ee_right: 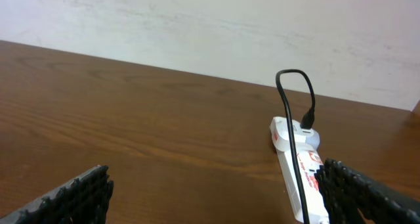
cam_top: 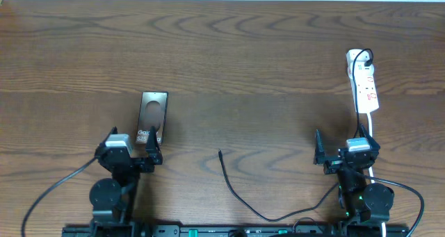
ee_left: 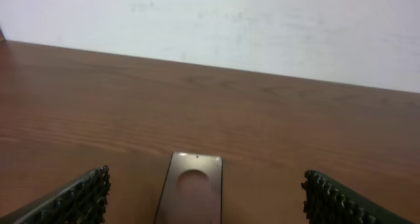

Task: Plug charger to phone and switch on socket
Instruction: 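Move the left gripper forward over the silver phone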

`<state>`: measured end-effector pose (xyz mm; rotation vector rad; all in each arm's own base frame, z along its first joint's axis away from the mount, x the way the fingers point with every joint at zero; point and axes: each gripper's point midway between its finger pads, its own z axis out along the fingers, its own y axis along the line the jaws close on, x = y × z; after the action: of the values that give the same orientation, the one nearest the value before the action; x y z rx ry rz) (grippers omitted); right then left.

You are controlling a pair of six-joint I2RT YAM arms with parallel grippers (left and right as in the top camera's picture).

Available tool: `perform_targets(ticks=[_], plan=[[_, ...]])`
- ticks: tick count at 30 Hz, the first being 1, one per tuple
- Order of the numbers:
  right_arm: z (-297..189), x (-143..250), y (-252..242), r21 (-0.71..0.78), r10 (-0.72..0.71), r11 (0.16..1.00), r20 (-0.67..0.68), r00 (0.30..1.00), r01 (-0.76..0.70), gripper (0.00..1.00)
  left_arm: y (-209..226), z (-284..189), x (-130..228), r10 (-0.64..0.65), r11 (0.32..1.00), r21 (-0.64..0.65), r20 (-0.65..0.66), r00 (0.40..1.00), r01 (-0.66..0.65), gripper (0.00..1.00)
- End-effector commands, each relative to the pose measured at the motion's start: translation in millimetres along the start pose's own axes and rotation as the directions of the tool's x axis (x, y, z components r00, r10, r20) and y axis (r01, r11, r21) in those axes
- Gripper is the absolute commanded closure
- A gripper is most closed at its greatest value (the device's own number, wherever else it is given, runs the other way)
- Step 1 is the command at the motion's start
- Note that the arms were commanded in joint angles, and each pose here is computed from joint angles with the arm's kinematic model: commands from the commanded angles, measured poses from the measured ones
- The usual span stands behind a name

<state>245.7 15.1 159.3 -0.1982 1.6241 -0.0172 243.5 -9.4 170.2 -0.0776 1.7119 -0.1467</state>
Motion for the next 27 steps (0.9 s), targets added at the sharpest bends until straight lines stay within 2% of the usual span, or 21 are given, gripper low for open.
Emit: perform_targets(ticks=[1,6,10,13,16,19,21,27], plan=[[0,0,0,0.002,-0.012,1.000,0.001,1.000,0.012,0.01,-9,-4,-48,0.018,1.000,0.018,0.047,0.999,-0.019,0.08],[0,0,0,0.002,-0.012,1.000,0.001,1.000,0.012,0.01,-14,10,-90,0.015,1.000,0.012,-0.037,0.999,-0.015,0.08],[0,0,0,0.002,-0.012,1.000,0.001,1.000,0.012,0.01,-17,31,-118,0.005,1.000,-0.008,-0.190,0.982,-0.007,0.08],[0,0,0,0.002,-0.012,1.000,0.001,1.000,0.012,0.01,-18,50,-131,-0.007,1.000,-0.028,-0.328,0.945,-0.002,0.08],[0,0,0,0.002,-0.012,1.000,0.001,1.000,0.012,0.01,-17,68,-132,0.015,0.999,-0.031,-0.481,0.876,-0.034,0.08],[0,0,0,0.002,-0.012,1.000,0.001,1.000,0.012,0.01,-14,84,-119,0.070,0.996,-0.003,-0.622,0.780,-0.092,0.08],[0,0,0,0.002,-0.012,1.000,0.001,1.000,0.012,0.01,-11,95,-100,0.085,0.994,0.012,-0.710,0.700,-0.108,0.08],[0,0,0,0.002,-0.012,1.000,0.001,1.000,0.012,0.01,-3,110,-42,0.053,0.996,0.006,-0.849,0.525,-0.091,0.08]])
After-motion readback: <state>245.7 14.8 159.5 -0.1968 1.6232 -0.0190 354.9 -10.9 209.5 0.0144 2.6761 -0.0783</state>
